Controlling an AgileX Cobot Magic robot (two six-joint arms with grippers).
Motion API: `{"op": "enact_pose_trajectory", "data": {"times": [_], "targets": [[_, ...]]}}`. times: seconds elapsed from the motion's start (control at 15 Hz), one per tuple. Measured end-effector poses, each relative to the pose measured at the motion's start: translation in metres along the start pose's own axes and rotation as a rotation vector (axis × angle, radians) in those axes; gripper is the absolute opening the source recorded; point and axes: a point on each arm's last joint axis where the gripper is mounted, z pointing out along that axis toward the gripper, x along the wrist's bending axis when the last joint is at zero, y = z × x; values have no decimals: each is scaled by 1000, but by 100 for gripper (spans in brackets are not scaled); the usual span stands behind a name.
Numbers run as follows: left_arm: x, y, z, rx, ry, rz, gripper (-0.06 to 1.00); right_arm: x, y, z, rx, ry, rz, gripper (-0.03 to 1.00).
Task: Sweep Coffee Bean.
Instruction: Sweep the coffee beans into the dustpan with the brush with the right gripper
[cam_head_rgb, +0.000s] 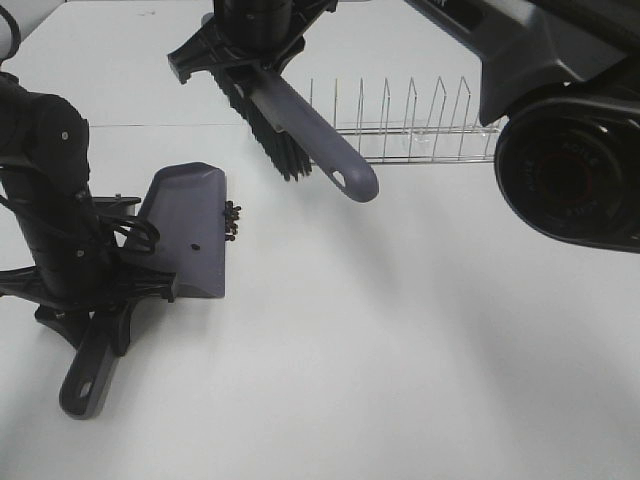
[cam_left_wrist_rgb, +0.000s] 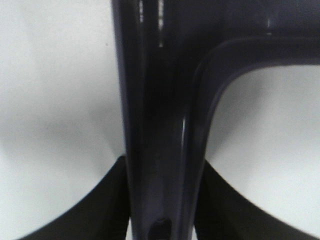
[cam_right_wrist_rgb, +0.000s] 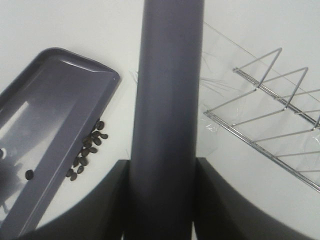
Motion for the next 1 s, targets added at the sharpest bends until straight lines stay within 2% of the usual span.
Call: {"op": "enact_pose_trajectory", "data": {"times": [0.27, 0.47, 0.67, 0.8, 1.0], "targets": [[0, 0, 0, -1, 5, 4, 32, -11, -12, 12, 74, -5, 4, 28], [1, 0, -1, -9, 12, 12, 32, -28, -24, 17, 138, -13, 21, 28], [4, 1, -20, -81, 7, 9, 32, -54, -33, 19, 179, -27, 61, 28], [17, 3, -39, -138, -8, -31, 32, -62, -37, 21, 196, -34, 73, 28], [35, 4, -43, -132, 12, -65, 32, -65, -38, 21, 196, -31, 81, 28]]}}
